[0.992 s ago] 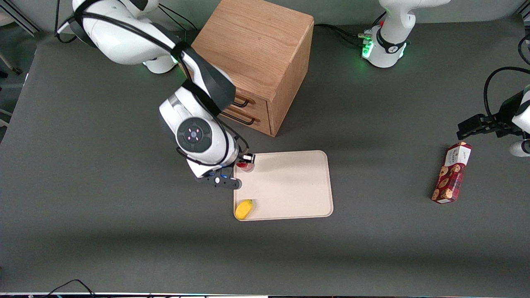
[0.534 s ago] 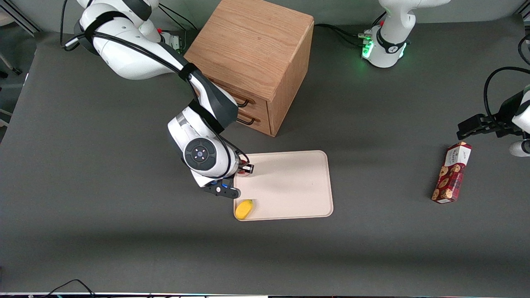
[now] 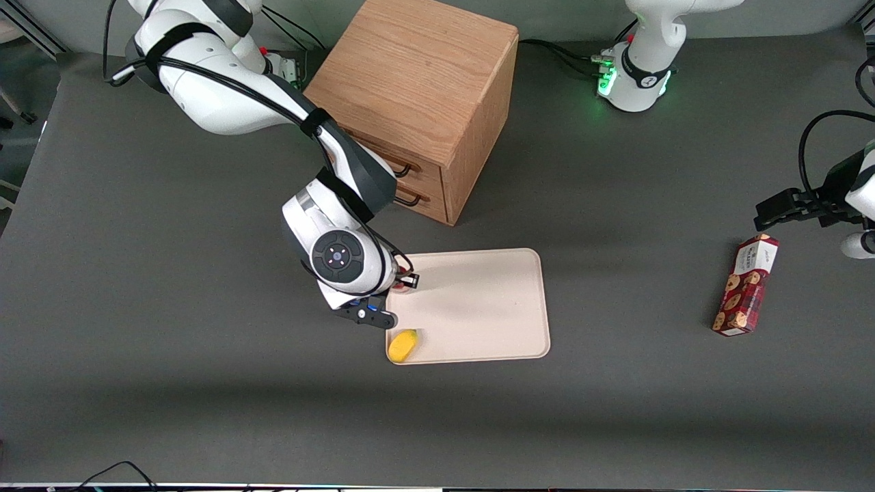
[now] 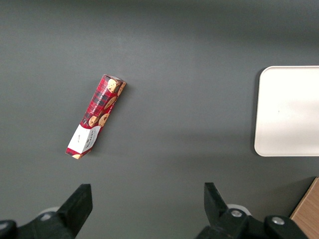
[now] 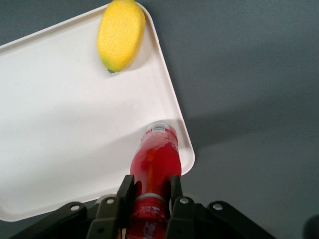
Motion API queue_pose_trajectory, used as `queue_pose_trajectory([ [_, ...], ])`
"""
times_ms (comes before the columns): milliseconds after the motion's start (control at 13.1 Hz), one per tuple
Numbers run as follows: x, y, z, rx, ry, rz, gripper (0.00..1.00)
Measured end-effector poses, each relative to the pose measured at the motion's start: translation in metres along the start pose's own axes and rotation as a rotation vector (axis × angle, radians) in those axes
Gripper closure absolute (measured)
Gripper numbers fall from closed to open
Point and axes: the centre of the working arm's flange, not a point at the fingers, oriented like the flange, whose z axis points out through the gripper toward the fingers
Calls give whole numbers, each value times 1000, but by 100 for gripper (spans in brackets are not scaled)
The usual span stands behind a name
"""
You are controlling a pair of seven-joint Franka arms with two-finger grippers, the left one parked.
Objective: Place coke bottle on tray
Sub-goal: 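Open the right gripper to release the bottle and withdraw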
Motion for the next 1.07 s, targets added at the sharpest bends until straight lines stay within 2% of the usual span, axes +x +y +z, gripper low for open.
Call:
queue_pose_trajectory([
  [153,2,0,2,-3,6,1,66],
  [305,3,-1,3,5,16,0,62],
  [458,3,-3,5,18,25,-1,44],
  [686,5,-3,-12,47,53,4,10],
  [763,6,1,-32,66,77,10,1],
  [915,11,26,-91,103,138,29,0],
  [1068,17,76,-150,108,200,20,0],
])
